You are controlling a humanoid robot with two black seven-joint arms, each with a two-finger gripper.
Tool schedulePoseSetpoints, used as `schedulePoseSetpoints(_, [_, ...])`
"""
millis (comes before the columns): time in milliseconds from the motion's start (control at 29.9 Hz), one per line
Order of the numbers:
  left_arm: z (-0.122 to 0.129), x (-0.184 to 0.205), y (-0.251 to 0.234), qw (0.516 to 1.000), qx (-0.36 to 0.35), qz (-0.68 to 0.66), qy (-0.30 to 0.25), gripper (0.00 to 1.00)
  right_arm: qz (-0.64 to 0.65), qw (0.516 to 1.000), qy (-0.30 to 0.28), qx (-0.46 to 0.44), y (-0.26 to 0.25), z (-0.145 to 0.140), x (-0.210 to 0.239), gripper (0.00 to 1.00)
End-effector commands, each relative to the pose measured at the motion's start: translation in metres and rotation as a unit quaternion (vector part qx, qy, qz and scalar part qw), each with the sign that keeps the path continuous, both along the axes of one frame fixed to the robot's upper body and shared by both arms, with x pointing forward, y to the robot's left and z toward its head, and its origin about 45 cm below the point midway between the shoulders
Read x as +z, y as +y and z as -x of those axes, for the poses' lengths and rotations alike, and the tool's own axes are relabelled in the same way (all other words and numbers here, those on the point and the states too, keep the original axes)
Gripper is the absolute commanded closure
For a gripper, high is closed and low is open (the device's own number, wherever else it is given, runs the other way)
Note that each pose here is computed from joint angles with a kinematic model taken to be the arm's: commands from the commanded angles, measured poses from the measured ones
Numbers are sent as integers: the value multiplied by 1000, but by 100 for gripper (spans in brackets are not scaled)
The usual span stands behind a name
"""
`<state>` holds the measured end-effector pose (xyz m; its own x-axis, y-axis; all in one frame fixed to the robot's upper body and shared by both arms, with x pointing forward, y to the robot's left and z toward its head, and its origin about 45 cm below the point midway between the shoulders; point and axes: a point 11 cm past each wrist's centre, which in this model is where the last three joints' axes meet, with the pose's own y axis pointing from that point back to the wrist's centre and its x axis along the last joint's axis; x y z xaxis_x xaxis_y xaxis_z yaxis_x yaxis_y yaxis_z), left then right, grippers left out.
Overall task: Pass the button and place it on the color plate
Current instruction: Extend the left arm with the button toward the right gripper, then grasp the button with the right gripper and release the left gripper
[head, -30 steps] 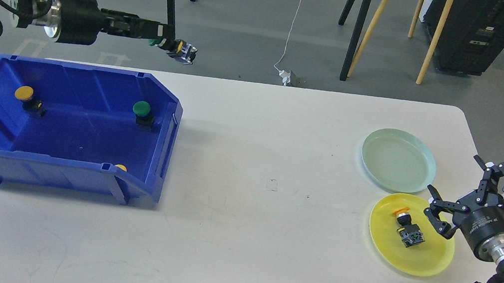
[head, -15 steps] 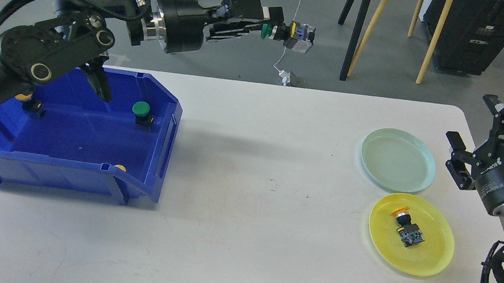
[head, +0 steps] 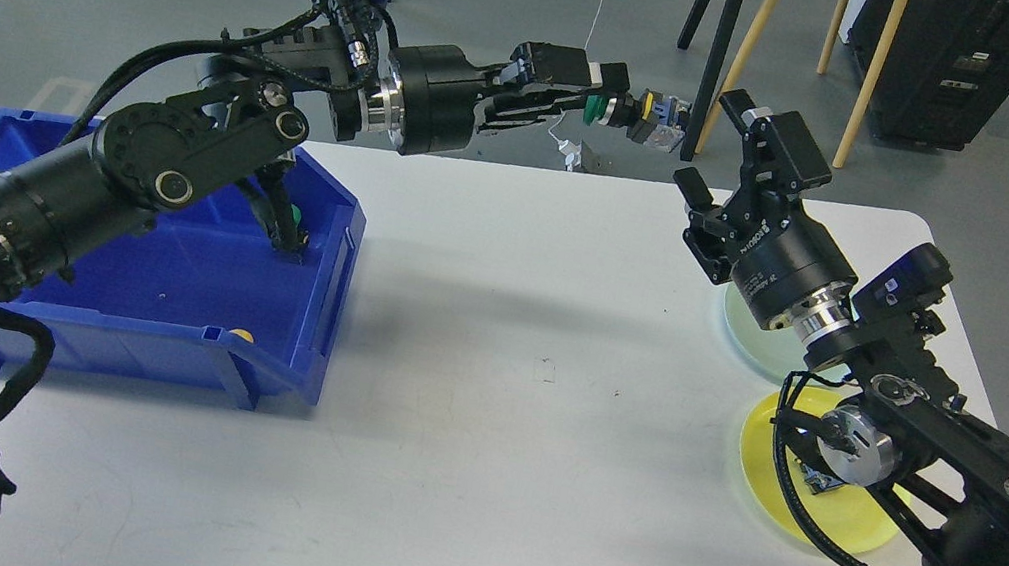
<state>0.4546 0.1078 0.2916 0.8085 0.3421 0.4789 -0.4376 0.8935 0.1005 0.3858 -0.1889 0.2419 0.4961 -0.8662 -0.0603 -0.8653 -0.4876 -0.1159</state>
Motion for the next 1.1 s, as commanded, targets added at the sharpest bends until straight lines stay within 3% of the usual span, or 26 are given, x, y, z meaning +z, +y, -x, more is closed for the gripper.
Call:
schedulePoseSetpoints(0, [-2,-1,2,1000,6,2,2,93,-11,1000,-4,6,9,2,0,1])
schedulePoseSetpoints(434, [-1,-3,-1,1000,4,3,4,93,-16,1000,-20,6,14,-3,10,7])
schedulePoseSetpoints(601, [-1,-3,-1,1000,4,4,5,93,-15,1000,-20,7,15,-3,9,25])
schedulePoseSetpoints(902, [-2,-2,2,1000,6,1,3,93,-25,999,-16,12,25,-3,8,27])
schedulePoseSetpoints(1069, [-2,-2,3,1000,7,1,3,93,-26,999,-16,13,27,-3,7,38])
